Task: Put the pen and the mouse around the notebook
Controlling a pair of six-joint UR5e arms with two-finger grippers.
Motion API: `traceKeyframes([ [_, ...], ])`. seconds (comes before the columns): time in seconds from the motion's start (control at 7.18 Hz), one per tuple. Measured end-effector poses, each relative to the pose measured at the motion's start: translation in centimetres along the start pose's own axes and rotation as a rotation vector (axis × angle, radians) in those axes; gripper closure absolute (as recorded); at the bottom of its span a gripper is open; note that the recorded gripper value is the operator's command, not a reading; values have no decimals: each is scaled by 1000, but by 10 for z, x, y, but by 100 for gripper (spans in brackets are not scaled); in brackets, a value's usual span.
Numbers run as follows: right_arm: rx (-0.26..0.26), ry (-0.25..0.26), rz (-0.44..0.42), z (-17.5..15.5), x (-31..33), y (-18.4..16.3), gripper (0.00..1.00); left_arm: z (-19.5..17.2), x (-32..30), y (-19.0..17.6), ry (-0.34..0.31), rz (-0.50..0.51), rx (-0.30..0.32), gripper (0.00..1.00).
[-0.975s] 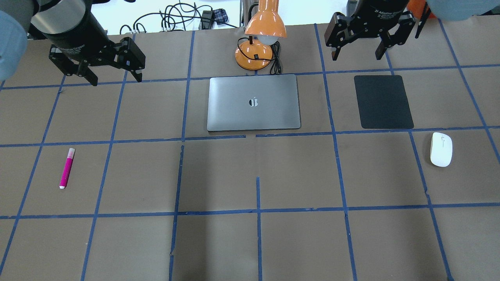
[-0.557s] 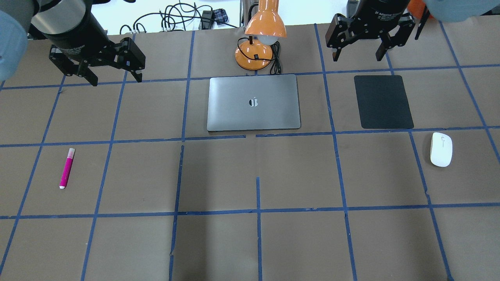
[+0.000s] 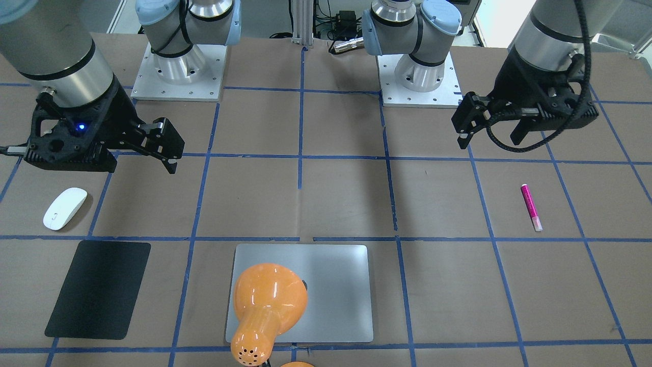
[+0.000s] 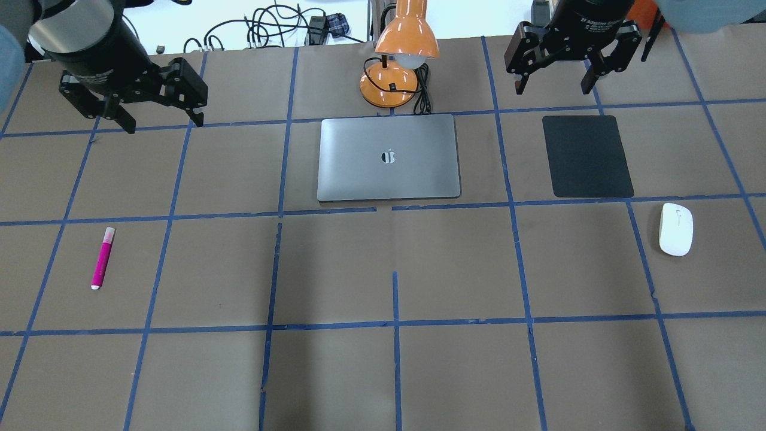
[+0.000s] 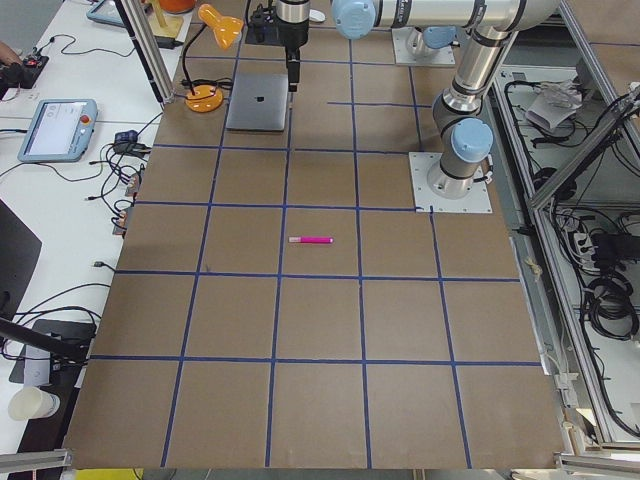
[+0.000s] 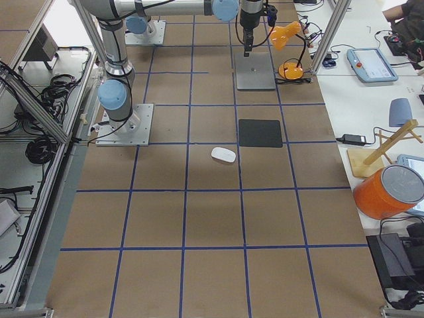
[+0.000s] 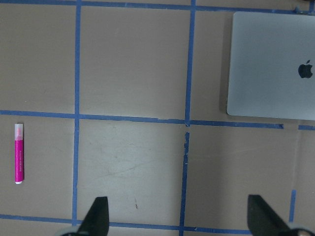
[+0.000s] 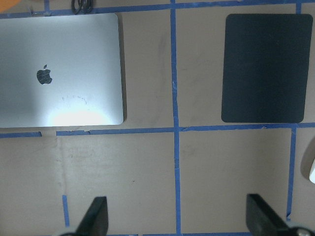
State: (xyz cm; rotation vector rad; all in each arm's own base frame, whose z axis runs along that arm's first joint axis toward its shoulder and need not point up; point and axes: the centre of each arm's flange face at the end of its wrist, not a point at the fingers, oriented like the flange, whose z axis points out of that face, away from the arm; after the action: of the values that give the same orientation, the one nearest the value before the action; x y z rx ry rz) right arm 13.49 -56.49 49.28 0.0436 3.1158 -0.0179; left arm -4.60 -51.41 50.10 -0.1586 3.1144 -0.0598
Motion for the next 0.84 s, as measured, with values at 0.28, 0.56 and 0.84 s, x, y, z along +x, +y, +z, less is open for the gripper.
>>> traceKeyframes([
  [0.28, -33, 12, 13, 14, 10, 2, 0, 40, -91, -13, 13, 33, -66, 0],
  [0.56, -66, 7, 29, 29, 64, -6, 0, 116, -180, -15, 27, 124, -73, 0],
  [0.84, -86, -8, 10, 88, 177, -9, 0, 215, -246, 0, -1, 199, -21, 0],
])
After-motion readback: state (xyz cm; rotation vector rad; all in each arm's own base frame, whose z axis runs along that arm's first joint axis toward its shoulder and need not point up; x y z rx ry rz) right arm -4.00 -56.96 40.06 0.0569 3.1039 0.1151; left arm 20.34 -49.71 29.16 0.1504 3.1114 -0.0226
